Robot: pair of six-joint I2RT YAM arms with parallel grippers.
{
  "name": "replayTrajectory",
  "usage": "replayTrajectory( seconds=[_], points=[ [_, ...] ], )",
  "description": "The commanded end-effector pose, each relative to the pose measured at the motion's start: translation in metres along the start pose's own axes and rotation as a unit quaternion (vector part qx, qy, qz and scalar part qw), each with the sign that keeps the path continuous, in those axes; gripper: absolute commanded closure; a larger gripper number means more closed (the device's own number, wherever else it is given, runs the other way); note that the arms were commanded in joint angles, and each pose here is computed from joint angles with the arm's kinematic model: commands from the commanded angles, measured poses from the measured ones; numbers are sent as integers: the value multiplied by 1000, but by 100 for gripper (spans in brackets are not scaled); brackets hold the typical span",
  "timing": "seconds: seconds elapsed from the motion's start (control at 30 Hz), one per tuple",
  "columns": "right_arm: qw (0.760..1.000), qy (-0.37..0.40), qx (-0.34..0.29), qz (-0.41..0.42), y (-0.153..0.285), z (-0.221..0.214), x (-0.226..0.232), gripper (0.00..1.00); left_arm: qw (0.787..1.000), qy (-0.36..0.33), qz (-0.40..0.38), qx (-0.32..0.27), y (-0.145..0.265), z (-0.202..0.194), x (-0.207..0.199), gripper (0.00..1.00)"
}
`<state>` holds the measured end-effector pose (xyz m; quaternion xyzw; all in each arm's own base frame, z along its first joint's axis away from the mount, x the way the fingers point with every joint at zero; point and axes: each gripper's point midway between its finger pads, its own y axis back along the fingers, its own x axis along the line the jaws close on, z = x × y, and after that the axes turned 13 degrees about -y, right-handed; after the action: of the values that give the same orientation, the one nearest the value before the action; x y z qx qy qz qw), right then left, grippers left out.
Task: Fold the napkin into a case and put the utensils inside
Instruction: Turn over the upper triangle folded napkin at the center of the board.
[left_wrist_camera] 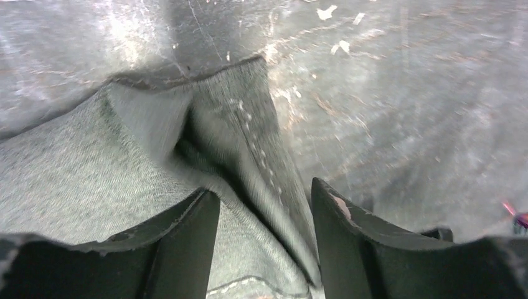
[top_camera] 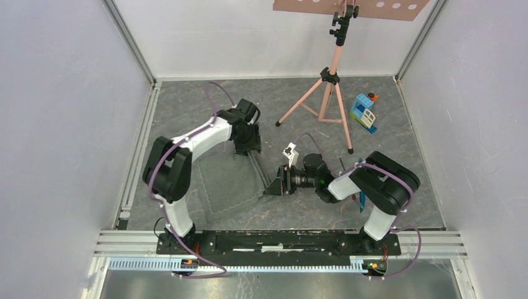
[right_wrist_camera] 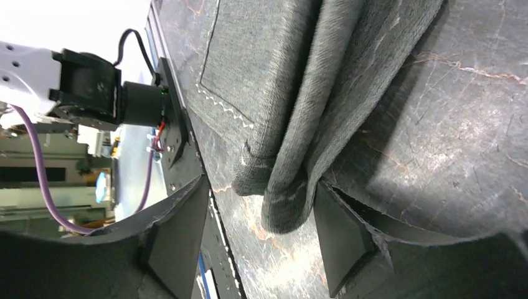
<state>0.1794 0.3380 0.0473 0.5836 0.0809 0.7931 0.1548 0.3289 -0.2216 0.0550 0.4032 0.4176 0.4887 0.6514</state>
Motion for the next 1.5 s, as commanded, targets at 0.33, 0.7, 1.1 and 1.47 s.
replayTrajectory(
  seconds=[0.33,0.7,1.1,1.47],
  points=[
    [982,93,-13,-165,-2,16,-29,16,988,-38,-61,-139,130,-29,10,26],
    [968,102,10,-229,9,-2,-56,44,988,-16,-43,-146,134,-59,33,25],
    [935,145,1,-324,72,-8,-96,98,988,23,-67,-137,110,-56,38,23],
    [909,212,-5,-360,120,32,-95,51,981,66,-154,-99,66,-58,15,25]
  ],
)
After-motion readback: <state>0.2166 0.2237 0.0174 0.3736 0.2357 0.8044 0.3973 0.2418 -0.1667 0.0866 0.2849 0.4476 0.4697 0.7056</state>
